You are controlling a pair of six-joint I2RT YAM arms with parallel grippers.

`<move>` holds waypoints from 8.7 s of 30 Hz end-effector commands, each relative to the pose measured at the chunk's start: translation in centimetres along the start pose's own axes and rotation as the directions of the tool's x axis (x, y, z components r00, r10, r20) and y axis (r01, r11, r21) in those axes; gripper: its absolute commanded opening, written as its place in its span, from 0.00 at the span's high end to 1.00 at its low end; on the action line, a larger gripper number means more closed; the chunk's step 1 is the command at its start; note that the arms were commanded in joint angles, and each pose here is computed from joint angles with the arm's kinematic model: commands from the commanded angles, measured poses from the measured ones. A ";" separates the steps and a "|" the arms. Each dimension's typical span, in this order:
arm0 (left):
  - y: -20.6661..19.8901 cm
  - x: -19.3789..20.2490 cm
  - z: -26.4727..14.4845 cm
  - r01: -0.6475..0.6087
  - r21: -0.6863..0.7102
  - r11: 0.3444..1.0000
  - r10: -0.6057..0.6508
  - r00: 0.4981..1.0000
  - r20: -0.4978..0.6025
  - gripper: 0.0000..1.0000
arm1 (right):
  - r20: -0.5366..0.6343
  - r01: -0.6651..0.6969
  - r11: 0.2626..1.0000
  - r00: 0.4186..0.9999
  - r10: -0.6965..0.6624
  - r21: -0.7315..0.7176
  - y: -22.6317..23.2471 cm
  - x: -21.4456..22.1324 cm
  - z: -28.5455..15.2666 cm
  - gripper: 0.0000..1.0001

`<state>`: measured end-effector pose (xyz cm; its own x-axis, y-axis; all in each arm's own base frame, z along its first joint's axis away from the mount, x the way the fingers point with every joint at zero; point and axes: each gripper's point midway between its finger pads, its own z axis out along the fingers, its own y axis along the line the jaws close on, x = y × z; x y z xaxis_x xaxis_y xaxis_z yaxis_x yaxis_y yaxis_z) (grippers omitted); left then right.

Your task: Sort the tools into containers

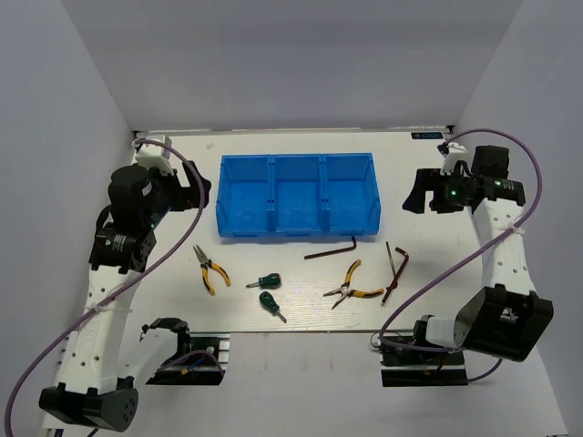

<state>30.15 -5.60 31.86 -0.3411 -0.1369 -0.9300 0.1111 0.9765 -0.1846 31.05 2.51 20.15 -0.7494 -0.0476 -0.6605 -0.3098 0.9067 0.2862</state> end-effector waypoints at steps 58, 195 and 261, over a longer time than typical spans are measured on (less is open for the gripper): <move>7.3 31.2 0.7 0.000 -0.590 0.808 -0.459 0.627 -0.629 0.94 | 0.025 0.281 0.949 0.960 -0.280 -0.144 5.9 8.8 1.2 0.21; -12.1 26.2 2.2 0.004 0.444 0.896 0.301 0.729 -0.615 0.36 | 0.242 0.928 0.365 0.370 -0.897 -0.068 31.0 -11.2 17.8 0.48; -16.3 5.8 12.2 -0.249 -0.029 0.968 0.229 0.925 -0.305 0.20 | 0.150 0.648 0.350 0.586 -0.796 -0.677 30.6 18.7 6.5 0.38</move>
<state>39.64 -29.26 17.48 -0.6326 0.3334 -0.6991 0.3594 0.9259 0.1164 10.28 28.82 11.44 -0.0806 -0.7185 -0.6908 -0.9796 -0.0707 0.1879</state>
